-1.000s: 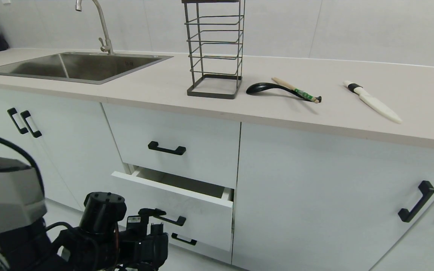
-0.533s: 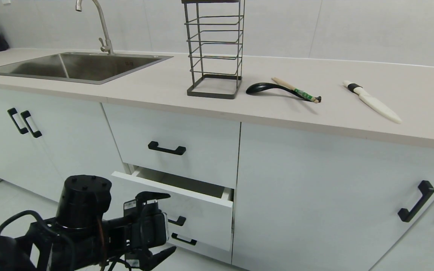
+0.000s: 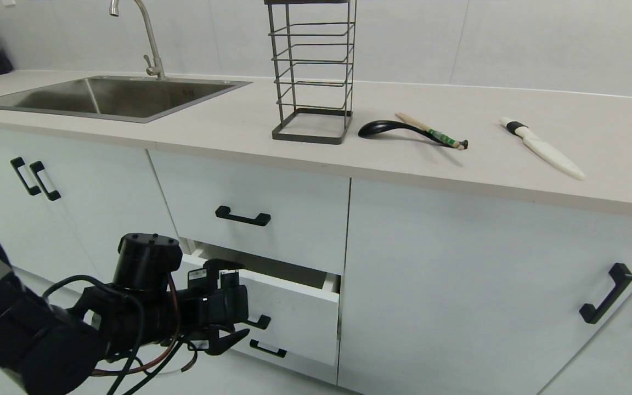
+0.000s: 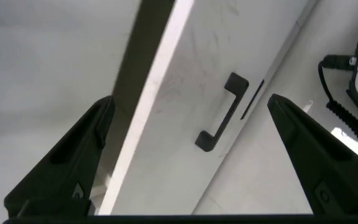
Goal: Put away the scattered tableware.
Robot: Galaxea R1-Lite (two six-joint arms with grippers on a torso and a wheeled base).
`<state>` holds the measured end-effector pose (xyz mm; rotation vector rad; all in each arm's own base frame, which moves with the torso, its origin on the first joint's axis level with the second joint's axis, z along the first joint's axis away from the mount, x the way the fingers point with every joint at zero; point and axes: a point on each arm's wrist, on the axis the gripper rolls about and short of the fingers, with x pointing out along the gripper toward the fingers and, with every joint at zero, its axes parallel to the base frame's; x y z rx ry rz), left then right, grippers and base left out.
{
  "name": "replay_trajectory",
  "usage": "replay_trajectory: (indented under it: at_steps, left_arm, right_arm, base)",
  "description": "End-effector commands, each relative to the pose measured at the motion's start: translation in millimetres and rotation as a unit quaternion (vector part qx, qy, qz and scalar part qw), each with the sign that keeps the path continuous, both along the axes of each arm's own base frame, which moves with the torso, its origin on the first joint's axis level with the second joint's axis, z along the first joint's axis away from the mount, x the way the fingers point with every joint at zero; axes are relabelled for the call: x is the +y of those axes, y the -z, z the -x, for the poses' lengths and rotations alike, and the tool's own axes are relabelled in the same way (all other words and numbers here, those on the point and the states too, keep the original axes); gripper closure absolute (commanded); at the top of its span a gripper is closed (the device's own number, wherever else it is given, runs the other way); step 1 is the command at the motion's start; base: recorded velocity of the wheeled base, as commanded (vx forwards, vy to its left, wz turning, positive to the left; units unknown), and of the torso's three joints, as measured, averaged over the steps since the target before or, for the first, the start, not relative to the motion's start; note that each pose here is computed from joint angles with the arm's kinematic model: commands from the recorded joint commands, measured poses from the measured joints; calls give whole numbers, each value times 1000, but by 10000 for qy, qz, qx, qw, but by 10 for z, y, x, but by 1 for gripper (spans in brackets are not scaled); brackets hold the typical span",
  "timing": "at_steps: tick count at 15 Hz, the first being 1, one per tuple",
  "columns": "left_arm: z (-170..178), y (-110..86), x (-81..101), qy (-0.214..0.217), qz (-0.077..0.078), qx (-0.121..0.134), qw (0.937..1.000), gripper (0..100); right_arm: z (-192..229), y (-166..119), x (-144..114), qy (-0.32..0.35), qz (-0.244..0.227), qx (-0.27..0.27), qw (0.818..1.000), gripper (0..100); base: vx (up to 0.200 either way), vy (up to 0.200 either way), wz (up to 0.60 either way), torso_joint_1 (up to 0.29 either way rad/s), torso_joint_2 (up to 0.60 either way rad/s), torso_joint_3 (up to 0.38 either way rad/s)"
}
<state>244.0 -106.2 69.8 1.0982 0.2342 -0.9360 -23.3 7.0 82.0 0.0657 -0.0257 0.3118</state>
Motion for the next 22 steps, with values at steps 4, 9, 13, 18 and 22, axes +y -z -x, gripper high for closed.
replay_trajectory:
  at_steps: [4,9,13,18,22]
  left_arm:
    - [-280,277,-96,145,-214,204,9995,0]
    - [-508,354,-135,117,-250,98,9996,0]
    - [-363,499,-60,95,-380,486,9980,0]
    - [239,203,85,221,-327,429,9983,0]
    - [732,-13,242,145,-65,396,9991,0]
  right_arm:
    - [-1,-2,0,-4,0,2,10000,100]
    - [-1,-2,0,-4,0,2,10000,100]
    - [-1,-2,0,-4,0,2,10000,100]
    - [-1,-2,0,-4,0,2,10000,100]
    - [-1,-2,0,-4,0,2,10000,100]
  base:
    - [0,0,0,0,0,0]
    - [0,0,0,0,0,0]
    - [0,0,0,0,0,0]
    - [0,0,0,0,0,0]
    - [0,0,0,0,0,0]
